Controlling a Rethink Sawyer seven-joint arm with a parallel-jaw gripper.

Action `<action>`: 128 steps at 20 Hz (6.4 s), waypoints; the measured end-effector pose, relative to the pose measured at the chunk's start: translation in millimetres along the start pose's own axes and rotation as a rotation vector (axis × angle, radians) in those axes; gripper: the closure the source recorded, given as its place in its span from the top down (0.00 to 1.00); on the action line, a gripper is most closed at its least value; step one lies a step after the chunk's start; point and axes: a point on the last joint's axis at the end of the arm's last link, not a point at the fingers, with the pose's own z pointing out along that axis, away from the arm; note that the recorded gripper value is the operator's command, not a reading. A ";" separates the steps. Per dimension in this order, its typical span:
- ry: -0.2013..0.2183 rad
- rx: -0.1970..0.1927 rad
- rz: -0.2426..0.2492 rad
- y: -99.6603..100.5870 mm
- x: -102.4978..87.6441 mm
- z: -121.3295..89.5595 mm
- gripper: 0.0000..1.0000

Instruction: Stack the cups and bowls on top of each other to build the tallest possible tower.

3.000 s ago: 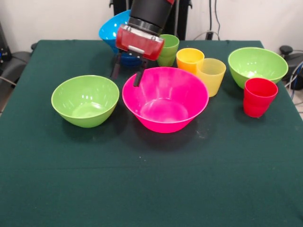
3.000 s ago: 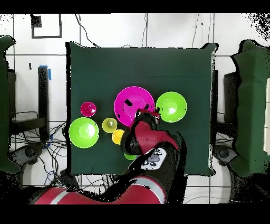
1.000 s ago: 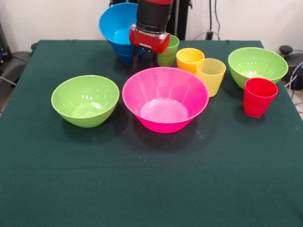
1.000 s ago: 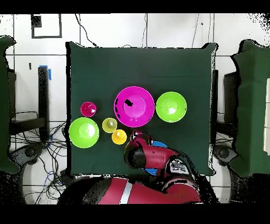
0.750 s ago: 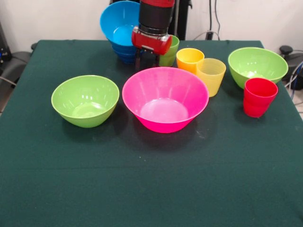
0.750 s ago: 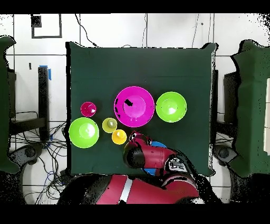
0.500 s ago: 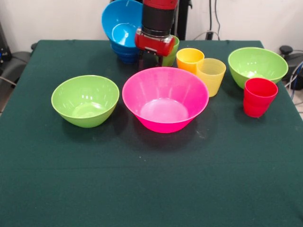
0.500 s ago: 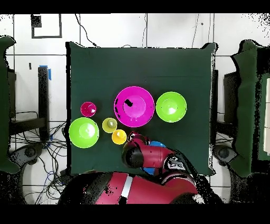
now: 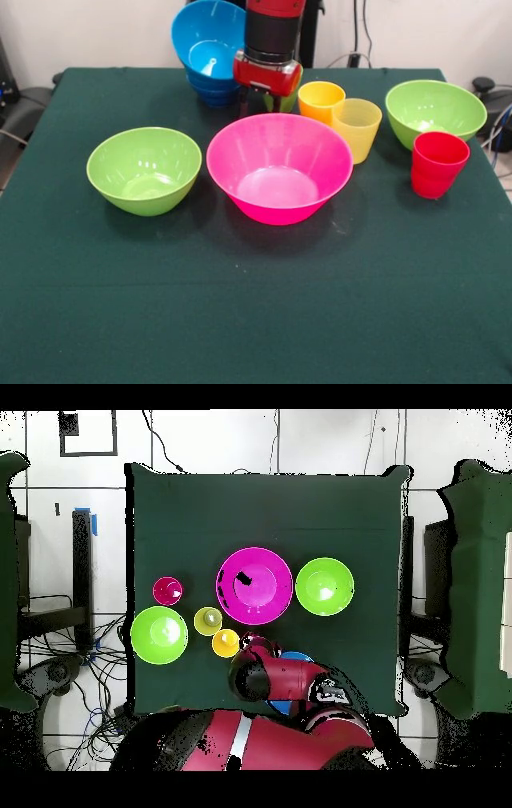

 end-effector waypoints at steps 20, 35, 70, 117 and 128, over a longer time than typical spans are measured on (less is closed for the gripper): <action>0.182 0.129 0.002 26.3 -39.0 -123.7 1.00; 0.121 0.109 0.040 22.4 -88.7 -140.0 1.00; -0.082 0.010 -0.022 -8.8 -82.1 -34.8 1.00; -0.068 0.005 -0.043 -23.2 -42.8 -1.7 1.00; -0.073 -0.003 -0.043 -25.2 -37.2 12.5 1.00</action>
